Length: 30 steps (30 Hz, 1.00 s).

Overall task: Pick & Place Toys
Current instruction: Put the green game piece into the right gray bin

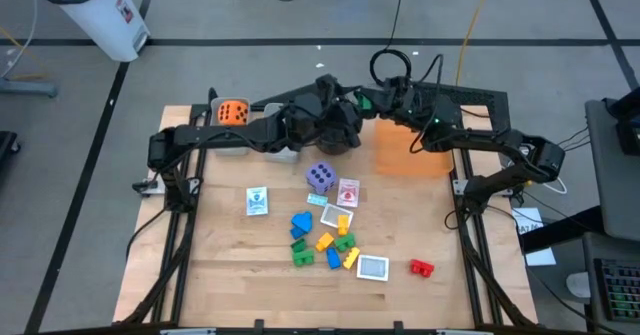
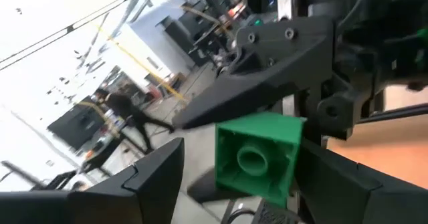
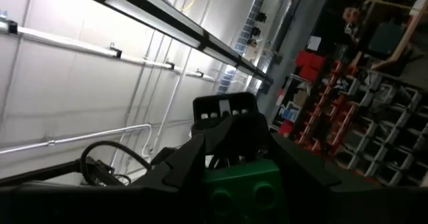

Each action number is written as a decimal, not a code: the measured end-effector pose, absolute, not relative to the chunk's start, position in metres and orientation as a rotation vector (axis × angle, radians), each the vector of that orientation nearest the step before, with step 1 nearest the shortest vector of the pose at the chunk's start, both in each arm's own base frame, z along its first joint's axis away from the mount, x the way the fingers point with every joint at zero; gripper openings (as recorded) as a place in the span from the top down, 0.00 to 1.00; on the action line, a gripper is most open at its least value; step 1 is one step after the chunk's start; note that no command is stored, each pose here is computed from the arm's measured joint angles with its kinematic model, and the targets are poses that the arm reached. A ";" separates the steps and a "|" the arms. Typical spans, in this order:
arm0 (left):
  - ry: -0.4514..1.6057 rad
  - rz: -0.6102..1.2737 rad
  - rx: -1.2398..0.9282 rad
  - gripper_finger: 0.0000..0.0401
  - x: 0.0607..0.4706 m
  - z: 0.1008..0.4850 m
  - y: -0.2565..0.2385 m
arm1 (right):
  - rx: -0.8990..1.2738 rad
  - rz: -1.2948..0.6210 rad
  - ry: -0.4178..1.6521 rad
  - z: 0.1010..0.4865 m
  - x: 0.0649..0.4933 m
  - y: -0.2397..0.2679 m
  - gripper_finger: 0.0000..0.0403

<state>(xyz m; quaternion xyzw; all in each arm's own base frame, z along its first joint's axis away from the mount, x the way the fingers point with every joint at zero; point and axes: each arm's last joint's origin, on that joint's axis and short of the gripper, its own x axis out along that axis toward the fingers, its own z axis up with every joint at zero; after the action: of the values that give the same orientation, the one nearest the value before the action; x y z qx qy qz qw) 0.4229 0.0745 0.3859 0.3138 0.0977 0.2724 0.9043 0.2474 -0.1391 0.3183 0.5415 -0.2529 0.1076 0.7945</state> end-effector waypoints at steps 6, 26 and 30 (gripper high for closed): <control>0.155 0.468 0.595 0.33 0.424 0.386 0.071 | 1.172 0.276 -0.486 0.318 0.248 -0.137 0.65; 0.187 0.445 0.565 0.62 0.420 0.387 0.069 | 1.151 0.274 -0.467 0.316 0.247 -0.139 0.62; 0.173 0.438 0.551 0.59 0.416 0.392 0.068 | 1.148 0.275 -0.470 0.317 0.247 -0.139 0.62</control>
<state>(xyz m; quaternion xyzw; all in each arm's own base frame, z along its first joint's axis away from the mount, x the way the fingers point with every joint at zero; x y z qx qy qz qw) 0.4158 0.0678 0.3918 0.2694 0.0846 0.2140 0.9351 0.2472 -0.1391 0.3171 0.5362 -0.2196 0.1285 0.8048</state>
